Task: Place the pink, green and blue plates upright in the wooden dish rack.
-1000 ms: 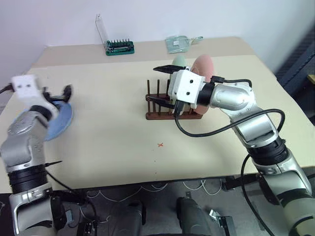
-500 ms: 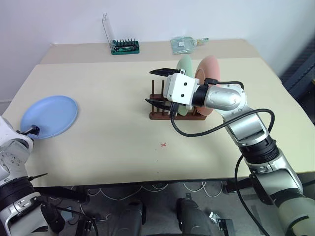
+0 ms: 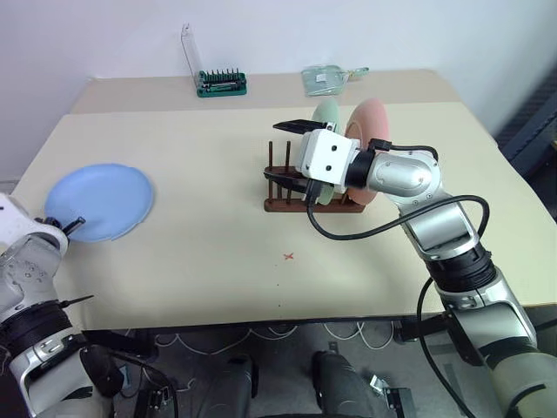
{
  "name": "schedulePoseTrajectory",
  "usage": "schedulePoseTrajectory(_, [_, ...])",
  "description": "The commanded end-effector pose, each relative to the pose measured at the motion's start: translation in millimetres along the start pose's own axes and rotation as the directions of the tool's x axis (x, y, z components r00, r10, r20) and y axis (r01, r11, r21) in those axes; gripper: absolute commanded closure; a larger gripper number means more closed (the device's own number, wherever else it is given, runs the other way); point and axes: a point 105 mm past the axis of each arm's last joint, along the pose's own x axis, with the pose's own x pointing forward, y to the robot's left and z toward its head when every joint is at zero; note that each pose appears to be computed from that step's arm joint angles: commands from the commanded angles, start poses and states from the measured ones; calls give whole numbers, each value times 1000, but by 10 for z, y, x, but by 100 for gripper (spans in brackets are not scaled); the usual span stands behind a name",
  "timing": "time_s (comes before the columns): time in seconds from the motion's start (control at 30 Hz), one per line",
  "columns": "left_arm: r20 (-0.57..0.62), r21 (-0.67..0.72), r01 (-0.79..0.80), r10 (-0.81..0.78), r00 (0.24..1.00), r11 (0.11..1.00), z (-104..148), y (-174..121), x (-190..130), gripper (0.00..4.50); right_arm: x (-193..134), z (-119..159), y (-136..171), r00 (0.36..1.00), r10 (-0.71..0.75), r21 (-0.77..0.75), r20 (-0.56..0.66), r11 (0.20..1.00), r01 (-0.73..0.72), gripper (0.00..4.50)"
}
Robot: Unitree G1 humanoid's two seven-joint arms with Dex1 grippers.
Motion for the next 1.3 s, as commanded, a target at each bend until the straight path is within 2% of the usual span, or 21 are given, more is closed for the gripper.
schedulePoseTrajectory(0.03, [240,81,191,-205,949,978,516,-615,-158,446,-29,80,-73,999,-26,-69,25,997,28,71])
schedulePoseTrajectory(0.1, [327,185,337,-381,865,923,679,-1121,-360,446,-7,107,-63,999,-27,-103,36,994,30,71])
schedulePoseTrajectory(0.2, [359,289,461,-541,760,839,716,-1652,-619,446,32,127,-38,999,-25,-159,46,987,32,71])
schedulePoseTrajectory(0.37, [394,288,622,-682,616,728,747,-2192,-1013,446,116,110,-12,998,-38,-264,42,963,47,71])
schedulePoseTrajectory(0.53, [378,315,672,-738,559,670,754,-2340,-1166,446,190,105,-73,996,-81,-347,40,934,89,71])
schedulePoseTrajectory(0.7, [364,307,724,-779,511,618,748,-2406,-1276,446,249,-13,-27,998,-64,-445,-3,894,56,71])
schedulePoseTrajectory(0.93, [323,306,751,-806,496,585,664,-2410,-1324,446,301,-89,-21,998,-58,-519,-30,854,34,71])
schedulePoseTrajectory(0.97, [325,302,755,-807,493,583,666,-2415,-1332,450,307,-94,-21,998,-57,-524,-33,851,31,125])
schedulePoseTrajectory(1.0, [325,300,757,-808,491,581,666,-2420,-1337,450,311,-92,-25,998,-57,-528,-33,849,31,151])
schedulePoseTrajectory(1.07, [323,301,758,-810,490,579,661,-2425,-1340,450,316,-84,-31,998,-59,-533,-30,846,34,244])
schedulePoseTrajectory(1.1, [321,300,758,-809,492,579,651,-2423,-1333,450,318,-74,-32,998,-59,-537,-27,843,35,313])
schedulePoseTrajectory(1.17, [316,295,756,-807,500,584,634,-2412,-1306,450,319,-56,-25,998,-55,-544,-21,839,35,410])
schedulePoseTrajectory(1.2, [315,291,757,-806,501,585,631,-2410,-1298,450,319,-50,-25,998,-56,-545,-18,838,37,442])
schedulePoseTrajectory(1.3, [321,262,775,-809,492,575,640,-2417,-1302,450,316,-38,-34,998,-62,-551,-13,833,44,442])
